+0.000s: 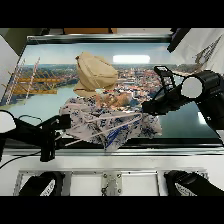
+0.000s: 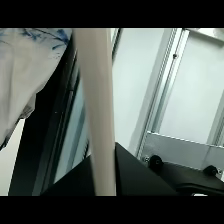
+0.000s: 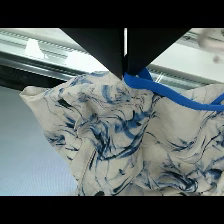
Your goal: Fold the clothes and pants, and hang the long-sleeved shirts on hangers.
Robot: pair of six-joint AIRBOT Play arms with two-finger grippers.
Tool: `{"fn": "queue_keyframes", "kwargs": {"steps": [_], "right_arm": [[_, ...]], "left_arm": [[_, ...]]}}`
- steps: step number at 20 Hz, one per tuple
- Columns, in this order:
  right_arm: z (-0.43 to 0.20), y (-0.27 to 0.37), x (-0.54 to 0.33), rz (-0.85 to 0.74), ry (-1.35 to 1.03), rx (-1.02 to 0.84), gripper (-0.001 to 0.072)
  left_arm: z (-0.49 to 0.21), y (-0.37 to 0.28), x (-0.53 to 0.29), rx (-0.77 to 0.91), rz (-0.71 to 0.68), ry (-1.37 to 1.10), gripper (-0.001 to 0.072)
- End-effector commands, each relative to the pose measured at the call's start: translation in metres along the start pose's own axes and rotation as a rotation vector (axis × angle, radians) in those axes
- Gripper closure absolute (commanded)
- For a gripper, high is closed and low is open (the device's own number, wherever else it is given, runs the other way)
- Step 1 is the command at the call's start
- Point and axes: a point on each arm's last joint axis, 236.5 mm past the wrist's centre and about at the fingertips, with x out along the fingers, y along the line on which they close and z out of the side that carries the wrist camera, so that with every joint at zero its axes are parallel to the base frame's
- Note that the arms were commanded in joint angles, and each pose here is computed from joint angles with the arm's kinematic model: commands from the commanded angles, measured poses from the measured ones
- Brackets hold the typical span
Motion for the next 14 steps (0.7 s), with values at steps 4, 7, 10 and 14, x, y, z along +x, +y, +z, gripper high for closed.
{"fn": "queue_keyframes", "kwargs": {"steps": [4,7,10,14], "right_arm": [[0.0,0.0,0.0,0.0,0.001,0.0,0.0693],[0.0,0.0,0.0,0.0,0.001,0.0,0.0693],[0.0,0.0,0.0,0.0,0.001,0.0,0.0693],[0.0,0.0,0.0,0.0,0.001,0.0,0.0693]], "left_arm": [[0.003,-0.012,0.032,0.046,-0.018,-0.004,0.0693],[0.015,0.01,0.032,0.007,-0.006,-0.011,0.0694],[0.023,0.024,0.029,-0.008,-0.036,0.007,0.0695],[0.022,0.032,0.039,-0.03,-0.084,0.038,0.0695]]}}
